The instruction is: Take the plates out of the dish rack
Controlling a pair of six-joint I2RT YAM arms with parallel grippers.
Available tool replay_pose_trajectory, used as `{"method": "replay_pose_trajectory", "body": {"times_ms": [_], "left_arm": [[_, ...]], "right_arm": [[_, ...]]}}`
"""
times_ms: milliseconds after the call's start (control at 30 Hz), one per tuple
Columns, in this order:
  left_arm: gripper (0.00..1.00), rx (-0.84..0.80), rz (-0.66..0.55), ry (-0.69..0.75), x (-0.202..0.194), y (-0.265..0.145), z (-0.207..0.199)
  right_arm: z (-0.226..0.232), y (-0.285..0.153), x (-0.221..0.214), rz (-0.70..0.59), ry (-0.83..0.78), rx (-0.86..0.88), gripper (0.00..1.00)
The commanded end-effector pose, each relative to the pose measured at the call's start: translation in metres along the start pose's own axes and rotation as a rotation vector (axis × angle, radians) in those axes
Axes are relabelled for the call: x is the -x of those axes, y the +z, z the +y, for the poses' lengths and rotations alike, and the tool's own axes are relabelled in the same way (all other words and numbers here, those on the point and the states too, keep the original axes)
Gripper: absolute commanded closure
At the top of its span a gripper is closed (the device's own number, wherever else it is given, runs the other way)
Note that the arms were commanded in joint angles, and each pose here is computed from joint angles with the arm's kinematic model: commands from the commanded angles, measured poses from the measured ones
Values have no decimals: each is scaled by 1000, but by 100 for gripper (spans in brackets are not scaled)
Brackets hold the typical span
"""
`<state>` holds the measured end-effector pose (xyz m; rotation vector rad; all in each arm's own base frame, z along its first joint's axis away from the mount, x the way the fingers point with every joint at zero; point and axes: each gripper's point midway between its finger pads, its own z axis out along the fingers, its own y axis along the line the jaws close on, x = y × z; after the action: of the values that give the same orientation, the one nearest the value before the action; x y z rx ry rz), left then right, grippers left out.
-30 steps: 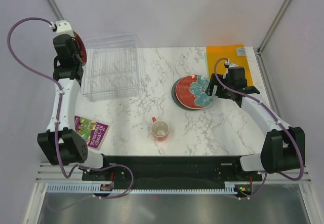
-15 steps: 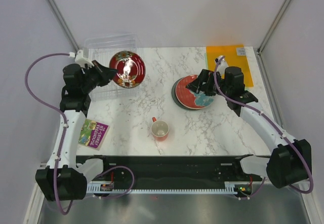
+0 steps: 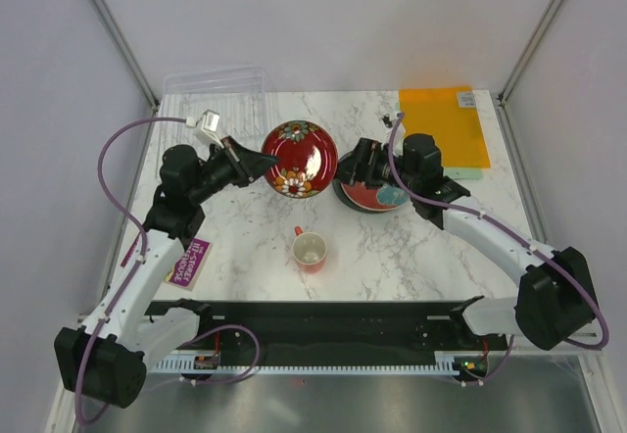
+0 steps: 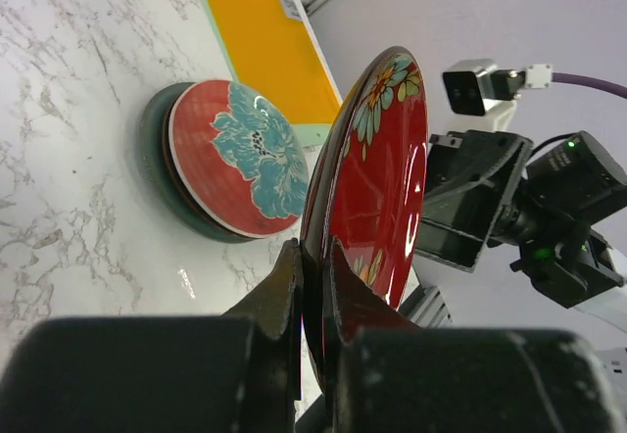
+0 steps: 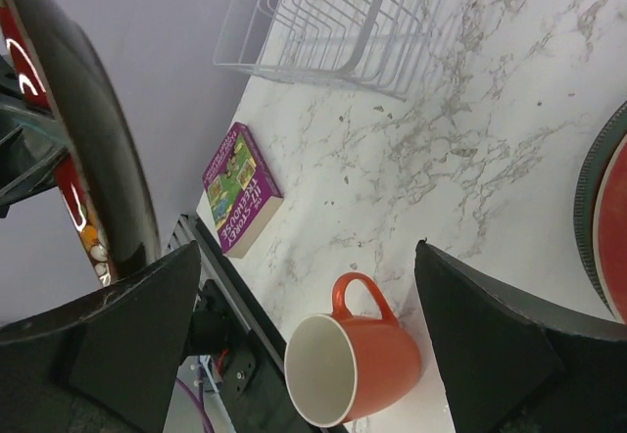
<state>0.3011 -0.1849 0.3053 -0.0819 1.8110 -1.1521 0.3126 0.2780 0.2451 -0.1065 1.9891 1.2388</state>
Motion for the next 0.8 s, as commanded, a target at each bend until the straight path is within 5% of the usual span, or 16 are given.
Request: {"method": "replay_pose_trajectory", "body": {"times_ms": [0,200,333,567,767], "left_arm": [[98,-83,-99,-5,17,-2,-29],[98,-37,-113,-8,11,-3,-16],[98,20,-131,33,17,-9,-12],[98,77,-133,45,14,-10,2],[98,54,-115,23,6,-6,3]], "right_arm": [[25,14,7,-36,-18,75,3],[33,16,5,-34,-39,66,2],[7,0,17,-95,-94,-117,2],[22,-21,36,-166,-149,-129,2],[21,-15,23,-103,-121,-102,2]]}}
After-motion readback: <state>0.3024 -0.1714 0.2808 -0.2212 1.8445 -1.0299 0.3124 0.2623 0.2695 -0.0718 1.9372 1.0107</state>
